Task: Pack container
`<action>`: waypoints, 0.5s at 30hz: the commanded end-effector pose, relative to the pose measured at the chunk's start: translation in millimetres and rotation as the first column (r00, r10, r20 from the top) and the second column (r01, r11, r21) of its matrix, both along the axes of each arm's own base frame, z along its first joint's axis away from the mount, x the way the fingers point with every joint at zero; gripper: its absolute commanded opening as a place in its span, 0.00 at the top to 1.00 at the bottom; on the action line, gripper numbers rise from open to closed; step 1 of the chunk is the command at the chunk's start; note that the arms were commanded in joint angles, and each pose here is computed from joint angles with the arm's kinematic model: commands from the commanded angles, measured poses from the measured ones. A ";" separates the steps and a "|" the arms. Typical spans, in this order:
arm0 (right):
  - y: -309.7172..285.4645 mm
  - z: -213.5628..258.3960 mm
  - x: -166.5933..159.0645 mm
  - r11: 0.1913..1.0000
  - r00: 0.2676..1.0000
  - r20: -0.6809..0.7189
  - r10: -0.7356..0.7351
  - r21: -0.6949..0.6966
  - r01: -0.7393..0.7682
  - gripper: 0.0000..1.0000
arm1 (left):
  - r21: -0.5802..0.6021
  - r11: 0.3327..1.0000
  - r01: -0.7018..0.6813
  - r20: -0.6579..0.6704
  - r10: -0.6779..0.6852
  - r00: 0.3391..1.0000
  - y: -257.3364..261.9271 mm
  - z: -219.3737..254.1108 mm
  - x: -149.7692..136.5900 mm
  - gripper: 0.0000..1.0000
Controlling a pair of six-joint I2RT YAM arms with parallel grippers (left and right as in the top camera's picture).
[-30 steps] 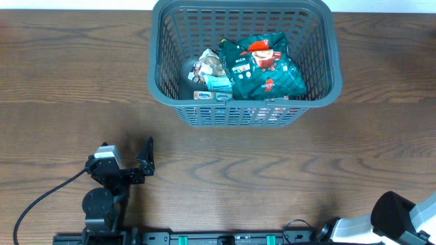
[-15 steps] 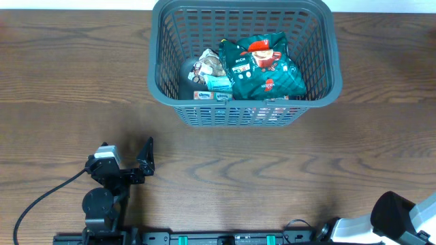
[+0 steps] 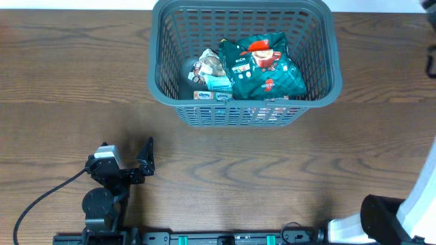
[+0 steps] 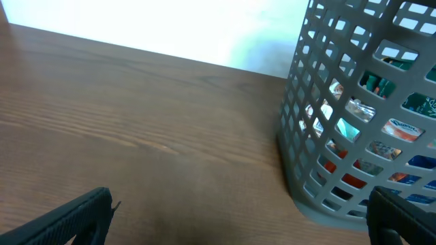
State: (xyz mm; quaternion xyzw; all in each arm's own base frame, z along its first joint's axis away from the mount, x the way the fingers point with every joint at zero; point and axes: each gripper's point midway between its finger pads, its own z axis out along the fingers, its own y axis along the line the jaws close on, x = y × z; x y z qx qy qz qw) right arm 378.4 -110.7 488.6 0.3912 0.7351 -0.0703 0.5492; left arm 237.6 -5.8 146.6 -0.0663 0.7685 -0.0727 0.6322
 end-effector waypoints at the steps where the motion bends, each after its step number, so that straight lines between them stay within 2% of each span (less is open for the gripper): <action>1: 43.9 20.0 11.8 0.972 0.983 -0.014 0.182 -0.146 -0.182 0.01 | 0.006 1.000 -0.002 -0.024 0.002 1.000 0.7 -12.3 0.2 0.01; 4: 92.2 34.8 18.7 0.889 0.924 -0.028 0.380 -0.265 -0.374 0.01 | 0.006 1.000 -0.002 -0.024 0.002 1.000 0.7 -12.3 0.2 0.01; 7: 130.6 30.5 11.6 0.815 0.849 -0.029 0.527 -0.267 -0.515 0.01 | 0.006 1.000 -0.002 -0.024 0.002 1.000 0.7 -12.3 0.2 0.01; 10: 146.0 26.7 0.8 0.781 0.809 0.016 0.587 -0.272 -0.562 0.01 | 0.006 1.000 -0.002 -0.024 0.002 1.000 0.7 -12.3 0.2 0.01; 15: 140.8 6.7 -25.1 0.787 0.803 0.100 0.588 -0.303 -0.538 0.01 | 0.006 1.000 -0.002 -0.024 0.002 1.000 0.7 -12.3 0.2 0.01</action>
